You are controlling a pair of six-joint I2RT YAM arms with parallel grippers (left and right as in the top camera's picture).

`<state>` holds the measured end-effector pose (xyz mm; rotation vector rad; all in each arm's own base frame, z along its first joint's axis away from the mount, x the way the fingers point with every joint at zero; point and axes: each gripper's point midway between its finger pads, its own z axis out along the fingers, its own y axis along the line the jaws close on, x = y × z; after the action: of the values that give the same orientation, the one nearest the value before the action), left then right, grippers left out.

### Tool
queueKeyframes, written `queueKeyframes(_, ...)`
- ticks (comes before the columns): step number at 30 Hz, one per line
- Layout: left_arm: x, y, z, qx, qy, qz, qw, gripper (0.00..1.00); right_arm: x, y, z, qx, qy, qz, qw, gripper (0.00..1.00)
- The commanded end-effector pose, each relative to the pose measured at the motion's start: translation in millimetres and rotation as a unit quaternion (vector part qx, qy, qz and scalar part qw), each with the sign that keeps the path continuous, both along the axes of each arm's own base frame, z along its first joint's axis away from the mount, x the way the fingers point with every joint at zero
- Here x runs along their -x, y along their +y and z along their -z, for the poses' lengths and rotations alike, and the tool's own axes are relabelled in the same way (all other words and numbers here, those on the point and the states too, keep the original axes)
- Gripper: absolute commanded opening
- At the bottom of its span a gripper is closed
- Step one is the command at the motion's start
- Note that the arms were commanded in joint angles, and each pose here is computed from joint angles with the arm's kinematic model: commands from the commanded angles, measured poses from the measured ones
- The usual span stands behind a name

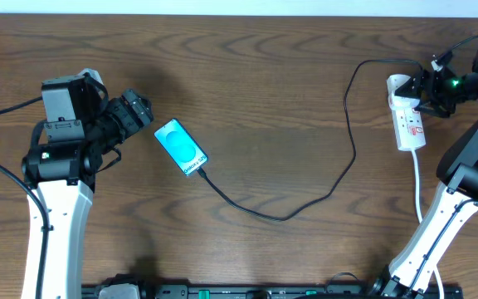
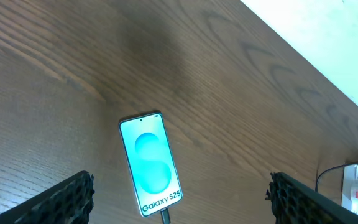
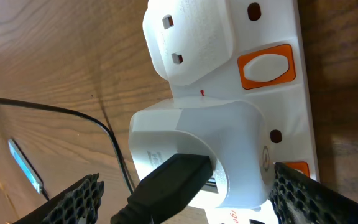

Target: Plug charger to phone and switch on socket

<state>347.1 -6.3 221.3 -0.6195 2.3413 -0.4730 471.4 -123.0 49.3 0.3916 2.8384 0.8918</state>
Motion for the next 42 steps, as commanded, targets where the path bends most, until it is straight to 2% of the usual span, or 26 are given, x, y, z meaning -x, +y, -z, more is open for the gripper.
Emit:
queueKeyframes(1, 0, 0, 1, 0.005, 0.002, -0.001, 1.000, 0.91, -4, 33, 11, -0.024, 0.015, -0.022, 0.999, 0.85)
queueKeyframes(42, 0, 0, 1, 0.005, 0.002, -0.001, 1.000, 0.91, 5, 32, 28, -0.020, 0.033, -0.022, 0.999, 0.85)
